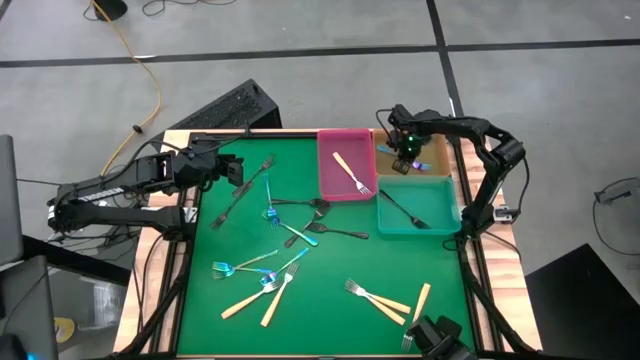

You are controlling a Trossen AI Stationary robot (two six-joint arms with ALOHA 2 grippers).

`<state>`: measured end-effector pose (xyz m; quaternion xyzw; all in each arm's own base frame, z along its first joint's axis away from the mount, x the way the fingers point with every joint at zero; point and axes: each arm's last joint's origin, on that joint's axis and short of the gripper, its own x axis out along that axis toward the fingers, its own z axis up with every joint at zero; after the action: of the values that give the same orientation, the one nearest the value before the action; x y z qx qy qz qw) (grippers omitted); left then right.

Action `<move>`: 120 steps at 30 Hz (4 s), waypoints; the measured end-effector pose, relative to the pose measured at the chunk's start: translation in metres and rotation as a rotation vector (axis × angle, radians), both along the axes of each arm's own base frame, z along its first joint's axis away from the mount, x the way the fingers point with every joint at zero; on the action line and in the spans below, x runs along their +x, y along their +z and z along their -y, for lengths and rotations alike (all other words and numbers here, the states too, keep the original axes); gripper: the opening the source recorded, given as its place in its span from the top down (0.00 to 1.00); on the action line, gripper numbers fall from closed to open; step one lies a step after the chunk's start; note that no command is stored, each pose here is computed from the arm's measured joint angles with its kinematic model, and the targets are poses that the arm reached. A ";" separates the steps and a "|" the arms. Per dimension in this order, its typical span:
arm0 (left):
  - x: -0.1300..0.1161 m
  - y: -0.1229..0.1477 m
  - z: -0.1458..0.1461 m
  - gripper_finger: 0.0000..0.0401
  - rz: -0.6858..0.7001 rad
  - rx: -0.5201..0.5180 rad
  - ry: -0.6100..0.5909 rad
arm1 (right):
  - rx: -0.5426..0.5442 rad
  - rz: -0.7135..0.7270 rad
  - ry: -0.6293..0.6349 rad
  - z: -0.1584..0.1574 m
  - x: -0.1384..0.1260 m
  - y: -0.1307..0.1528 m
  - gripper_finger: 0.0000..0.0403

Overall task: Sort silverware by color (type)
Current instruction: Put the blue fork into the orange bin, then put the black fork into the blue bin

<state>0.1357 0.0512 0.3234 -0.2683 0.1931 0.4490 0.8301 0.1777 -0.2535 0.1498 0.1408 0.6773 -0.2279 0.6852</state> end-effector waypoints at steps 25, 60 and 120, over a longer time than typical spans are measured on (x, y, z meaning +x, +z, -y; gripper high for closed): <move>0.000 0.000 0.000 0.68 0.000 0.000 0.000 | 0.075 -0.027 0.012 -0.004 -0.002 0.004 0.84; 0.000 -0.001 0.001 0.68 0.004 -0.027 -0.032 | -0.149 0.236 -0.001 -0.019 0.004 0.107 0.59; 0.001 -0.001 0.003 0.68 -0.085 0.021 -0.173 | 0.292 0.459 0.097 -0.373 0.126 0.103 0.59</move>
<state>0.1370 0.0487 0.3221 -0.2228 0.2459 0.3883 0.8597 0.3037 0.1191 0.2526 0.2535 0.5359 -0.0571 0.8033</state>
